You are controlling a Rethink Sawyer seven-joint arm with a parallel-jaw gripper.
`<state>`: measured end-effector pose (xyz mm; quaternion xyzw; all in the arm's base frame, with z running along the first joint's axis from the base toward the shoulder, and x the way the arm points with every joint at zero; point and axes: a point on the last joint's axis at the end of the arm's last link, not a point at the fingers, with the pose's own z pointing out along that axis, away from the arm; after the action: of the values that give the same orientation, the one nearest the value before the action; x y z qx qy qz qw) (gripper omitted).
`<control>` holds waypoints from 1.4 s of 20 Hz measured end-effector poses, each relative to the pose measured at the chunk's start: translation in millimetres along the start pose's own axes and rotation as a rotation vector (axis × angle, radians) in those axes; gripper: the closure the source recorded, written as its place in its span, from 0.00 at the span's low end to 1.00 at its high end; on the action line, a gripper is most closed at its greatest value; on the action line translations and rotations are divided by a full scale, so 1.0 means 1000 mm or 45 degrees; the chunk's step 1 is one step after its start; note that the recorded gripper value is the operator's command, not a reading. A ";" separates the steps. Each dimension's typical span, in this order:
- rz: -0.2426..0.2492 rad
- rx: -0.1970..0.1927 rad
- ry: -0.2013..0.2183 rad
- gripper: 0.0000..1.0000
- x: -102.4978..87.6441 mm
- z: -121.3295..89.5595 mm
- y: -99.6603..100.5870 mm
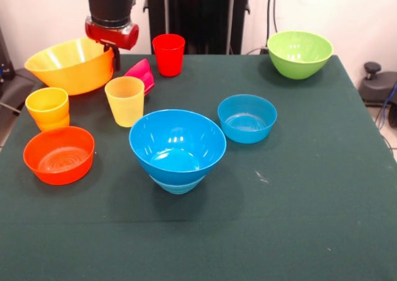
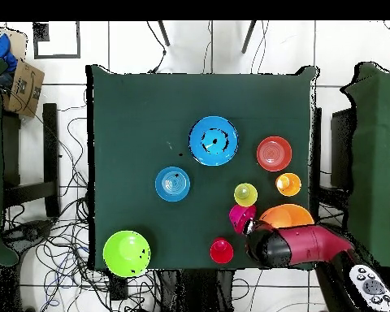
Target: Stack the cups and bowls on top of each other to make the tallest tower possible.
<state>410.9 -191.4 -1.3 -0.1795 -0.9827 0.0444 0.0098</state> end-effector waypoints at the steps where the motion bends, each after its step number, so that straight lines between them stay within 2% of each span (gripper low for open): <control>1: 0.014 0.001 0.003 1.00 -0.002 -0.003 0.001; 10: 0.094 -0.017 0.021 1.00 -0.021 -0.021 0.017; 12: 0.104 -0.025 0.035 1.00 -0.027 -0.028 0.026; 21: 0.109 -0.035 0.069 1.00 -0.038 -0.045 0.051; 28: 0.126 -0.019 0.116 1.00 -0.044 -0.062 0.059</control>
<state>475.1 -146.9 54.6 -0.2297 -0.9715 0.0292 0.0509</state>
